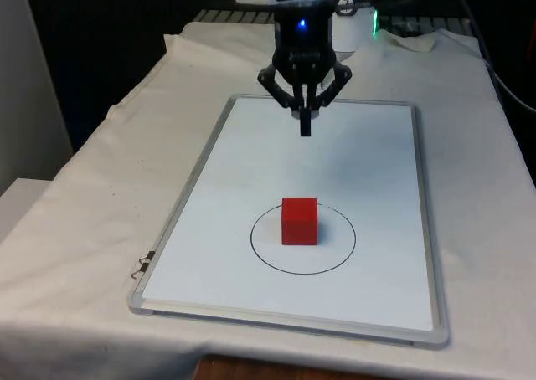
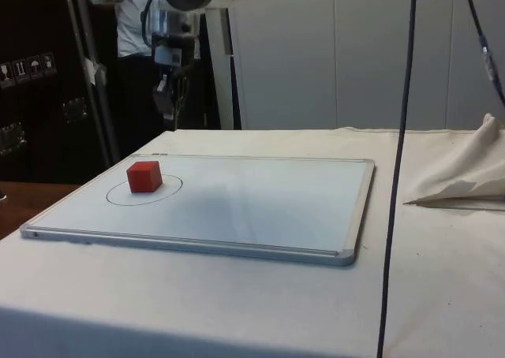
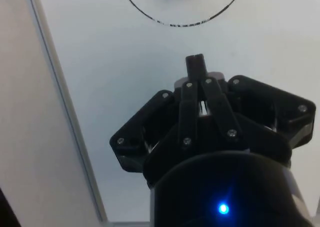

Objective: Push the cube into the marked area.

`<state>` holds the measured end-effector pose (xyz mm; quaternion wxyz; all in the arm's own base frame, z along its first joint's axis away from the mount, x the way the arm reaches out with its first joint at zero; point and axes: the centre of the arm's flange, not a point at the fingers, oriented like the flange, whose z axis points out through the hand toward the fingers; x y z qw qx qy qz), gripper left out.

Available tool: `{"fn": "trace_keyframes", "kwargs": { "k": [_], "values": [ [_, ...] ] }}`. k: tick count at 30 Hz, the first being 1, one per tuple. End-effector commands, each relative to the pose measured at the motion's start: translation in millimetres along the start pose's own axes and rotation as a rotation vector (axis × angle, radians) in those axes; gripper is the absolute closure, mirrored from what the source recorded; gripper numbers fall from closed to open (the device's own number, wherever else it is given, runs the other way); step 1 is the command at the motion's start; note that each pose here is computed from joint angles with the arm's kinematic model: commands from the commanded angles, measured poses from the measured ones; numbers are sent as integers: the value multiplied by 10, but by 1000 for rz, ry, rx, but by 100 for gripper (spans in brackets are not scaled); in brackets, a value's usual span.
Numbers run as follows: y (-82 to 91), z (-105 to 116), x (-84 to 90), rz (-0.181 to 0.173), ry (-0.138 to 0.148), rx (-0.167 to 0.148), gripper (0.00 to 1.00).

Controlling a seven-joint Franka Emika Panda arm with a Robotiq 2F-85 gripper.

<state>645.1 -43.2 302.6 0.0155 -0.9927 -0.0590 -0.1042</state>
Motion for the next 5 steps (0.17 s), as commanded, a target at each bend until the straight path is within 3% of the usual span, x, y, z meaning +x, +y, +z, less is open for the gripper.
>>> {"fn": "trace_keyframes", "kwargs": {
  "k": [1, 5],
  "values": [
    [-9, -72, -21, 7, -1, 2, 100],
    [-13, -168, -40, 9, -1, 3, 100]
  ]
}}
